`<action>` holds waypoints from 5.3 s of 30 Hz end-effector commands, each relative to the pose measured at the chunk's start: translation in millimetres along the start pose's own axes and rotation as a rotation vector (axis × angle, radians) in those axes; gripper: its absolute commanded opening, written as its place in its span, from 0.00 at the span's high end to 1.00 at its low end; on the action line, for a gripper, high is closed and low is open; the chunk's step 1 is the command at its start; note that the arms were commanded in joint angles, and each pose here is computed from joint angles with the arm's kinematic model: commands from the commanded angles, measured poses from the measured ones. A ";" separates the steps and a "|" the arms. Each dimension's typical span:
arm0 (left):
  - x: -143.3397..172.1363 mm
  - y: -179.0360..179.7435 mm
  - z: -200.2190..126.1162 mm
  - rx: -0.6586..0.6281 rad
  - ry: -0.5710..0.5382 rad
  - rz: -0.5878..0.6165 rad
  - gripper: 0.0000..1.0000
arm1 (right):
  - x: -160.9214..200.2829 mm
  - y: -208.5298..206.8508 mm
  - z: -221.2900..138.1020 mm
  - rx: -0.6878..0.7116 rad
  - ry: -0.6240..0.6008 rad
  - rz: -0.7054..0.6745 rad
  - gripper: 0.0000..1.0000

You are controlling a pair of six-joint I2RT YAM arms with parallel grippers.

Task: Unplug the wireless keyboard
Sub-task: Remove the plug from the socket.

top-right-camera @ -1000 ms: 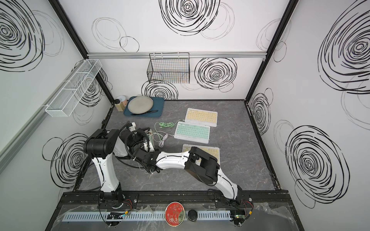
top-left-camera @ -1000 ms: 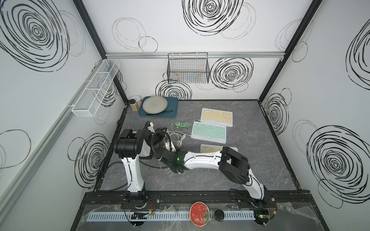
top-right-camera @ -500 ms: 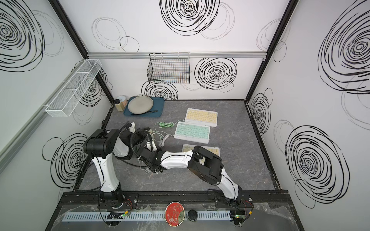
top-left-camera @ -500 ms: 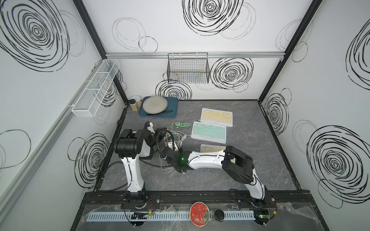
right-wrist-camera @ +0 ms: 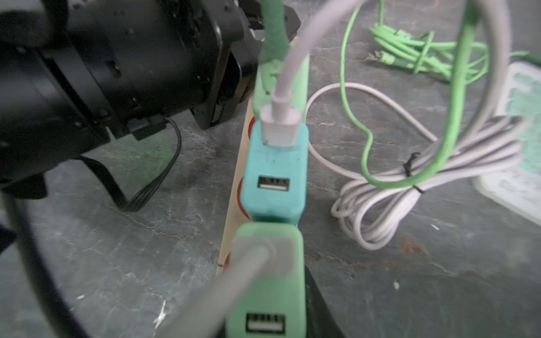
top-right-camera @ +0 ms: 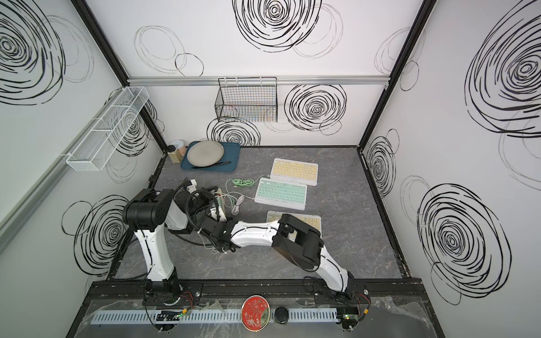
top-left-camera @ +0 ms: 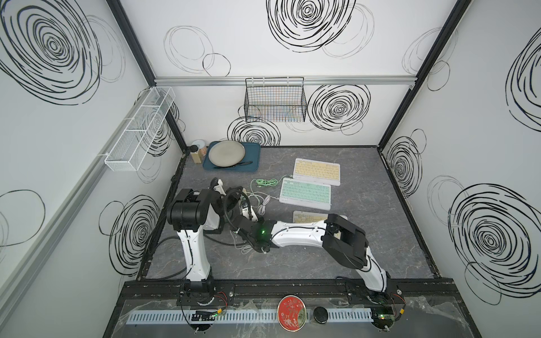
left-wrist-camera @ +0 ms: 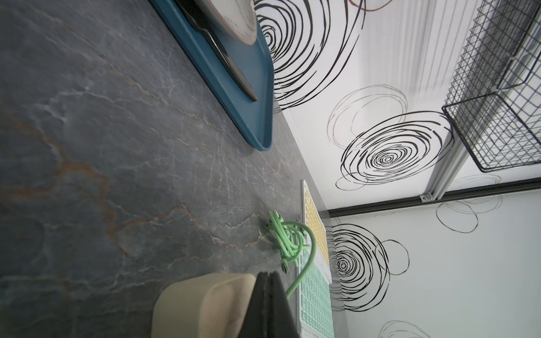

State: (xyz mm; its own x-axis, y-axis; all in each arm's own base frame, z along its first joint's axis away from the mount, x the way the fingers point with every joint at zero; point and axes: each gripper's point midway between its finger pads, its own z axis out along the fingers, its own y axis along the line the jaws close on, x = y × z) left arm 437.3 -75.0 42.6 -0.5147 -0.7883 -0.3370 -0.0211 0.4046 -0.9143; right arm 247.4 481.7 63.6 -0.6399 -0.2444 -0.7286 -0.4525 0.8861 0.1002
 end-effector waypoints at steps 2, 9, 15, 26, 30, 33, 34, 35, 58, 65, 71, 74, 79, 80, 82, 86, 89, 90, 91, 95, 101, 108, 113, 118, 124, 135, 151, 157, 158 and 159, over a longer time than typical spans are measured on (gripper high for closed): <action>56.0 75.1 -15.1 -0.252 0.148 -0.136 1.00 | -22.8 49.6 -20.5 -0.311 -0.006 0.136 1.00; 55.4 74.6 -15.0 -0.249 0.144 -0.134 1.00 | -19.5 50.4 -8.3 -0.057 -0.049 -0.015 1.00; 55.8 74.8 -15.3 -0.249 0.145 -0.135 1.00 | -9.3 39.2 5.7 0.162 -0.102 -0.141 1.00; 55.7 74.8 -14.8 -0.248 0.145 -0.135 1.00 | 6.0 53.4 5.9 -0.258 0.031 0.140 1.00; 55.0 74.3 -14.5 -0.247 0.143 -0.134 1.00 | 11.1 60.2 0.4 -0.408 0.112 0.293 1.00; 55.2 74.3 -14.5 -0.246 0.144 -0.135 1.00 | 10.1 59.8 -1.3 -0.370 0.104 0.289 1.00; 55.0 74.0 -14.5 -0.245 0.144 -0.134 1.00 | 9.2 59.5 -0.9 -0.350 0.097 0.283 1.00; 55.2 74.3 -14.5 -0.246 0.144 -0.135 1.00 | 9.9 59.2 0.4 -0.335 0.097 0.274 1.00; 55.2 74.5 -13.9 -0.243 0.146 -0.143 1.00 | -18.6 21.2 -22.6 0.169 -0.219 -0.051 1.00; 54.9 74.2 -13.7 -0.239 0.146 -0.145 1.00 | -10.7 65.2 -5.9 -0.212 -0.114 0.114 1.00; 55.1 74.5 -13.6 -0.237 0.148 -0.151 1.00 | -14.9 88.4 1.2 -0.301 -0.029 0.173 1.00; 55.2 74.4 -13.5 -0.236 0.148 -0.152 1.00 | -13.8 85.8 5.1 -0.293 0.001 0.188 1.00; 55.6 74.3 -13.6 -0.233 0.148 -0.154 1.00 | -25.5 62.6 -0.1 0.030 -0.129 0.018 1.00; 55.0 74.5 -13.8 -0.232 0.147 -0.155 1.00 | -28.5 56.5 -2.0 0.109 -0.164 -0.017 1.00; 55.1 74.1 -13.3 -0.230 0.148 -0.156 1.00 | -28.8 48.4 -3.2 0.202 -0.182 -0.061 1.00; 55.2 73.9 -13.5 -0.229 0.148 -0.155 1.00 | -24.6 45.0 -1.1 0.230 -0.176 -0.072 1.00; 55.1 74.2 -13.7 -0.229 0.146 -0.157 1.00 | -21.3 52.1 -2.1 0.187 -0.173 -0.062 1.00; 55.0 73.9 -13.7 -0.228 0.145 -0.158 1.00 | -18.3 55.7 0.5 0.135 -0.150 -0.034 1.00; 55.4 74.1 -13.7 -0.228 0.147 -0.159 1.00 | -16.3 57.4 3.2 0.069 -0.127 0.010 1.00; 54.6 73.9 -13.7 -0.226 0.144 -0.158 1.00 | -13.9 72.2 -2.7 -0.222 -0.081 0.175 1.00; 54.3 73.5 -13.7 -0.225 0.143 -0.160 1.00 | -20.2 90.7 -14.6 -0.306 -0.059 0.269 1.00; 54.8 73.3 -13.7 -0.220 0.144 -0.163 1.00 | -30.5 81.9 -14.8 -0.002 -0.194 0.112 1.00; 54.8 73.2 -13.7 -0.217 0.145 -0.165 1.00 | -36.9 70.1 -21.1 0.174 -0.306 -0.006 1.00; 54.6 72.9 -13.6 -0.216 0.144 -0.166 1.00 | -40.7 61.3 -29.4 0.274 -0.370 -0.070 1.00; 54.5 72.9 -13.9 -0.216 0.143 -0.165 1.00 | -38.4 68.1 -20.8 0.019 -0.276 0.037 1.00; 54.3 72.9 -13.5 -0.215 0.142 -0.167 1.00 | -38.3 87.9 -26.6 -0.262 -0.144 0.190 1.00; 54.0 72.8 -13.3 -0.213 0.143 -0.170 1.00 | -36.4 70.2 -20.5 -0.136 -0.257 0.125 1.00; 54.4 72.9 -13.6 -0.212 0.144 -0.171 1.00 | -40.0 75.3 -20.2 -0.346 -0.159 0.275 1.00; 54.6 72.8 -13.5 -0.212 0.145 -0.171 1.00 | -42.3 74.9 -22.8 -0.298 -0.171 0.249 1.00; 54.6 72.7 -13.5 -0.212 0.145 -0.171 1.00 | -46.5 75.3 -26.5 -0.239 -0.193 0.215 1.00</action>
State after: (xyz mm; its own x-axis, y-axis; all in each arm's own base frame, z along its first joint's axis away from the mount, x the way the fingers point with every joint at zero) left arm 439.1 -63.4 37.0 -0.4778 -0.8199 -0.3155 -0.0415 0.3798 -0.9242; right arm 243.9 508.5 72.6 -0.6246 -0.0308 -0.7803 -0.3954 0.8741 0.2821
